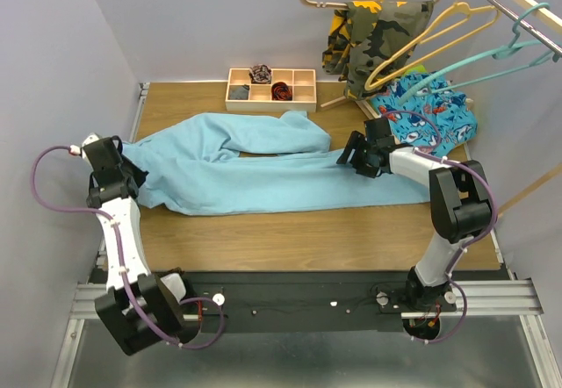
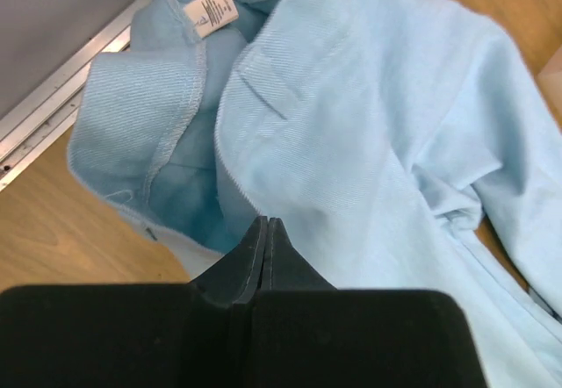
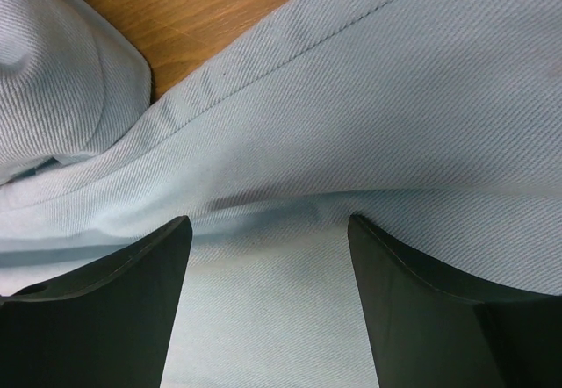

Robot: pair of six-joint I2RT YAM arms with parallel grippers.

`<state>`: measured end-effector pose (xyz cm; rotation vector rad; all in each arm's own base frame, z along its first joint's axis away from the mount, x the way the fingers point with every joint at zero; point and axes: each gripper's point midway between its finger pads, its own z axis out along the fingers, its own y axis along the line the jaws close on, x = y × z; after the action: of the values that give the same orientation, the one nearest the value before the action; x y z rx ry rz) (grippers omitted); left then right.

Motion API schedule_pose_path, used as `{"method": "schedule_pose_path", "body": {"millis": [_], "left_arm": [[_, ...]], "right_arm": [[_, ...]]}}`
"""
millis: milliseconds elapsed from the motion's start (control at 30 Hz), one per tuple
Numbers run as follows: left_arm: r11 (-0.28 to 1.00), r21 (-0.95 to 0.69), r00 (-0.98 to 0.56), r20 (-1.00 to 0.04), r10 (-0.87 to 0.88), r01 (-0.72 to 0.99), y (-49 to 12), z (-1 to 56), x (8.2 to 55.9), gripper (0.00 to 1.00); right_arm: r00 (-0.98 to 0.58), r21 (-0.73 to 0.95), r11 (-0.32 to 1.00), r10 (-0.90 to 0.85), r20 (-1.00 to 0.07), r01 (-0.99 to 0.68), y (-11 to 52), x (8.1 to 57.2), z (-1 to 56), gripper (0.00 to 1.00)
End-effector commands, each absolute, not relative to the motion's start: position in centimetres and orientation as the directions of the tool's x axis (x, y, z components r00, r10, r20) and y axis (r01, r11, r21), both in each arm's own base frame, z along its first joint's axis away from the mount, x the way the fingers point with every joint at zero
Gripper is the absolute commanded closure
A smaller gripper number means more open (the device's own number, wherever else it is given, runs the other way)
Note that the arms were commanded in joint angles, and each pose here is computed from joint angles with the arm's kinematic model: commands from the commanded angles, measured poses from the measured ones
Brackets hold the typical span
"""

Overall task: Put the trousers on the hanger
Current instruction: Flatten out the trousers at the center of the board.

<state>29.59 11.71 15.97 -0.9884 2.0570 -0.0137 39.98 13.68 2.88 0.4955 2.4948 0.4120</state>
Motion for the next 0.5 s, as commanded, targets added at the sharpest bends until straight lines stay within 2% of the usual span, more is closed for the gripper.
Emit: {"method": "schedule_pose_path", "body": {"millis": [0,467], "left_arm": [[0.637,-0.336,-0.307,-0.662,-0.684,-0.694,11.4,18.1,26.5,1.0],[0.515,-0.205,-0.157,-0.804,-0.574,-0.832,14.2,25.7,18.8,1.0]], "right_arm": [[-0.892,0.077,0.939,0.342,-0.295,0.335,8.7,33.0,-4.5,0.18],[-0.906,0.016,0.947,0.312,-0.287,0.321,7.7,32.2,-4.6,0.18]]}}
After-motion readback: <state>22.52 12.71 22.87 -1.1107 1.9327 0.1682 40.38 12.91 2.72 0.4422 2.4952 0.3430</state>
